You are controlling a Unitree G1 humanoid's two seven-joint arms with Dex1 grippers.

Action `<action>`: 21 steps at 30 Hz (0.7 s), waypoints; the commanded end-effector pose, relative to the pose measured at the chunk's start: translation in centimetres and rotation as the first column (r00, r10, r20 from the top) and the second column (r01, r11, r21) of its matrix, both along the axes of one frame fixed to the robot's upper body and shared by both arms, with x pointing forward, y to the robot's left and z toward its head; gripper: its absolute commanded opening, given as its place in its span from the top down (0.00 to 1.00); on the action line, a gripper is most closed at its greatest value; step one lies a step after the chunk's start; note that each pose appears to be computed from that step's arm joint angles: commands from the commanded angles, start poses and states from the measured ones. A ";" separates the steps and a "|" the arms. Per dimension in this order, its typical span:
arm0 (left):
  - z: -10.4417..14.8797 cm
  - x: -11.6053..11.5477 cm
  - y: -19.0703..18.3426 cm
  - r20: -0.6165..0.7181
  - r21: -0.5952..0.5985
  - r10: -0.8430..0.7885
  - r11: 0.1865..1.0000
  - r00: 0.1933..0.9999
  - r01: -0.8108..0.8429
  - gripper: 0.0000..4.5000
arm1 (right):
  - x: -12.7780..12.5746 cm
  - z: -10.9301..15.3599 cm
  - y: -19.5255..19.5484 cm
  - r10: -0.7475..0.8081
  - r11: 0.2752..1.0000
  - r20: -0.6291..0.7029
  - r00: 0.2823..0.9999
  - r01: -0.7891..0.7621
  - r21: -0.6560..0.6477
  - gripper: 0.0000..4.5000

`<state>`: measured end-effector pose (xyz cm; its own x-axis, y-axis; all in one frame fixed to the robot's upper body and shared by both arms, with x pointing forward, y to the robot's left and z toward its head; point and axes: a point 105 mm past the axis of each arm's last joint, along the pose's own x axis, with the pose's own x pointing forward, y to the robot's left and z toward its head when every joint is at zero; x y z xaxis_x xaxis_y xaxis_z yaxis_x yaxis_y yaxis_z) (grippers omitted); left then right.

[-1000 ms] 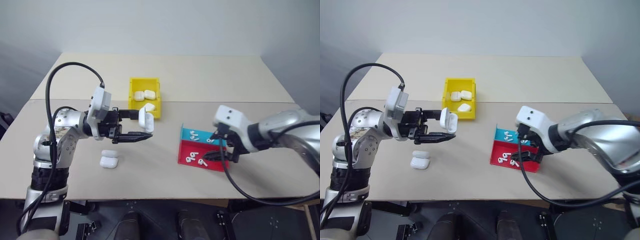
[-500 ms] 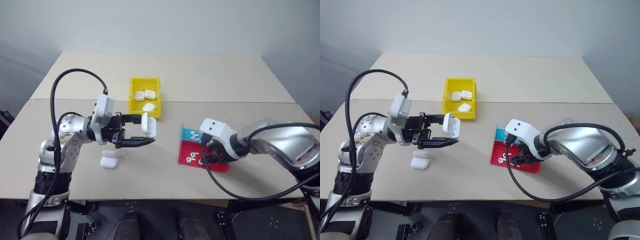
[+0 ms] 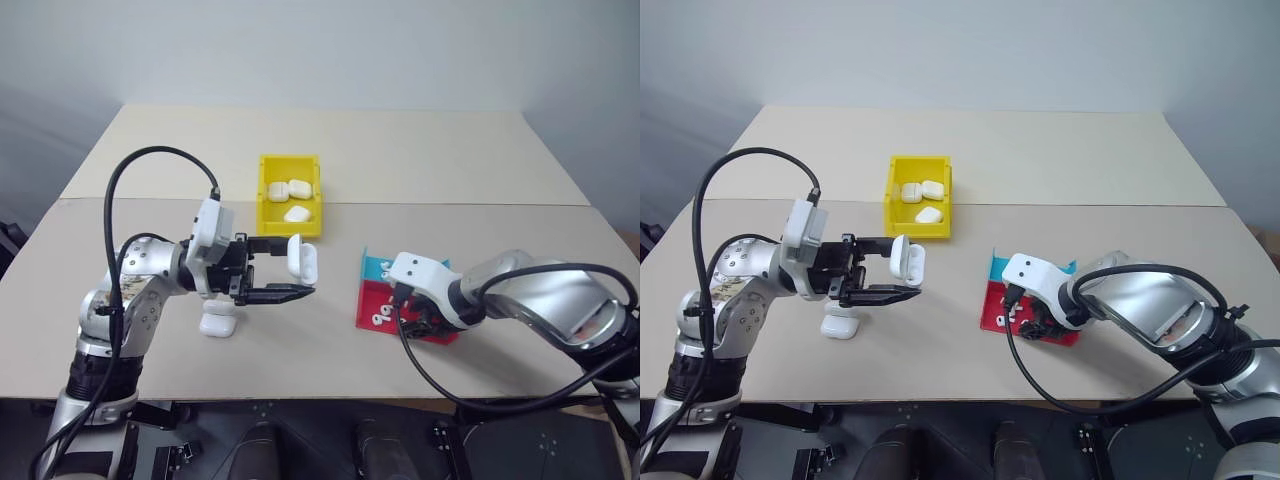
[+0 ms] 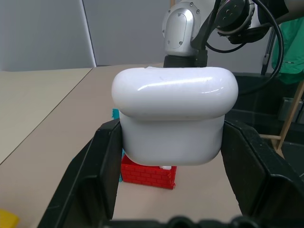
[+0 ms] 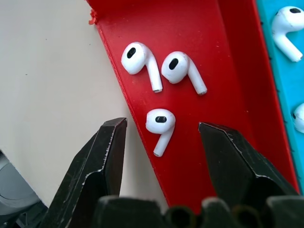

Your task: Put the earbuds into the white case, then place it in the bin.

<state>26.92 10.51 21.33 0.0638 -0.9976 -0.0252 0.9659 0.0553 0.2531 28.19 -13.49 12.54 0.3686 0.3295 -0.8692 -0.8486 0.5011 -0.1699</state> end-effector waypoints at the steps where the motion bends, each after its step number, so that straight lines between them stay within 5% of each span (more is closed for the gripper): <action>1: 0.6 -0.7 -0.1 0.028 -0.002 -0.018 1.000 0.999 0.018 0.38 | 0.3 -0.1 0.1 0.006 1.000 0.024 1.000 -0.006 -0.003 0.35; 15: 0.7 -0.6 0.3 0.022 0.005 -0.004 1.000 1.000 0.004 0.38 | 0.4 -0.8 0.3 0.023 1.000 0.002 1.000 -0.023 0.007 0.35; 18: 0.8 -0.6 0.4 0.022 0.006 -0.004 1.000 1.000 0.004 0.38 | 0.1 -0.9 0.3 0.033 0.999 -0.010 0.999 -0.033 0.002 0.48; 21: 0.8 -0.7 0.4 0.020 0.002 -0.008 1.000 1.000 0.008 0.38 | -0.1 -1.0 0.4 0.036 0.999 -0.014 0.999 -0.036 0.003 0.71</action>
<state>26.84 11.03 21.35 0.0767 -0.9966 -0.0302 0.9686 0.0673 0.2391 28.37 -13.31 11.52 0.3488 0.3383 -0.8740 -0.8596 0.4871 -0.1545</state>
